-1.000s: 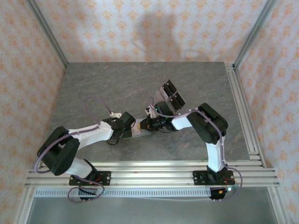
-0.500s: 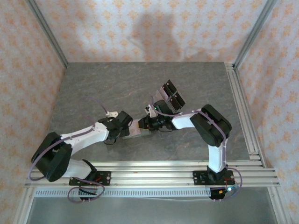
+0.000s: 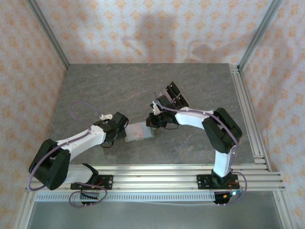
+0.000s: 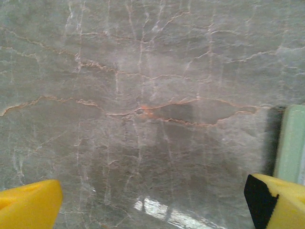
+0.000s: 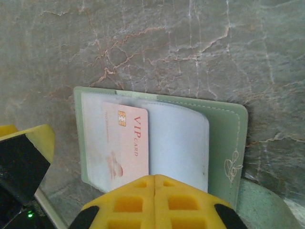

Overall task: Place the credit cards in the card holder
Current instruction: Insert the credit card into the card slot.

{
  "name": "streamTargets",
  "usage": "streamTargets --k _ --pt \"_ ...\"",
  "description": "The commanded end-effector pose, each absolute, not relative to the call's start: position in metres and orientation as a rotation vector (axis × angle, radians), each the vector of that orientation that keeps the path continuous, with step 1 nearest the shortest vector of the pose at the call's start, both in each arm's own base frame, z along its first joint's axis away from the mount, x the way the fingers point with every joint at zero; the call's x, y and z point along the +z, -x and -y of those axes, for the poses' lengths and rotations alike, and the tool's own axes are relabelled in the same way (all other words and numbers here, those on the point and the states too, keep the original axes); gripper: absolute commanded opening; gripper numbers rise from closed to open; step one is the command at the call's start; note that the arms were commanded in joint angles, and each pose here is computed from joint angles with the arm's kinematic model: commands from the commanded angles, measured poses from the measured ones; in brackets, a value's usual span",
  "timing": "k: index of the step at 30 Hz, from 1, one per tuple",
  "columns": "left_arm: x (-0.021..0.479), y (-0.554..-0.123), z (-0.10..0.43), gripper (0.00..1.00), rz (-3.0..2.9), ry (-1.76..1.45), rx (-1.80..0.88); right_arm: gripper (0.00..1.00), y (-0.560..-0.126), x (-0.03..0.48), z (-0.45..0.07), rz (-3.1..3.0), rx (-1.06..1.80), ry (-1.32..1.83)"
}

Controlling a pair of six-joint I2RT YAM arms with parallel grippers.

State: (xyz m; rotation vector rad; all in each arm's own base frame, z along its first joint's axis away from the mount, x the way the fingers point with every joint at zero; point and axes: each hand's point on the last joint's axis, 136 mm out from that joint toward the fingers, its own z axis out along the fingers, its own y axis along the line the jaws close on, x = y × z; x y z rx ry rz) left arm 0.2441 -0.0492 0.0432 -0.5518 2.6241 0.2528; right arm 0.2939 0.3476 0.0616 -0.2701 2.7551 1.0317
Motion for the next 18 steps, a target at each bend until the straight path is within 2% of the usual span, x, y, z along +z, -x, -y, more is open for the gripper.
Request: streamTargets --k 1,18 --pt "0.035 -0.237 0.039 1.00 -2.633 0.586 0.309 0.00 -0.287 0.058 -0.338 -2.818 0.858 0.328" --pt "0.021 -0.236 0.042 1.00 -2.656 0.584 0.301 0.00 -0.282 0.038 -0.359 -2.878 0.779 0.417"
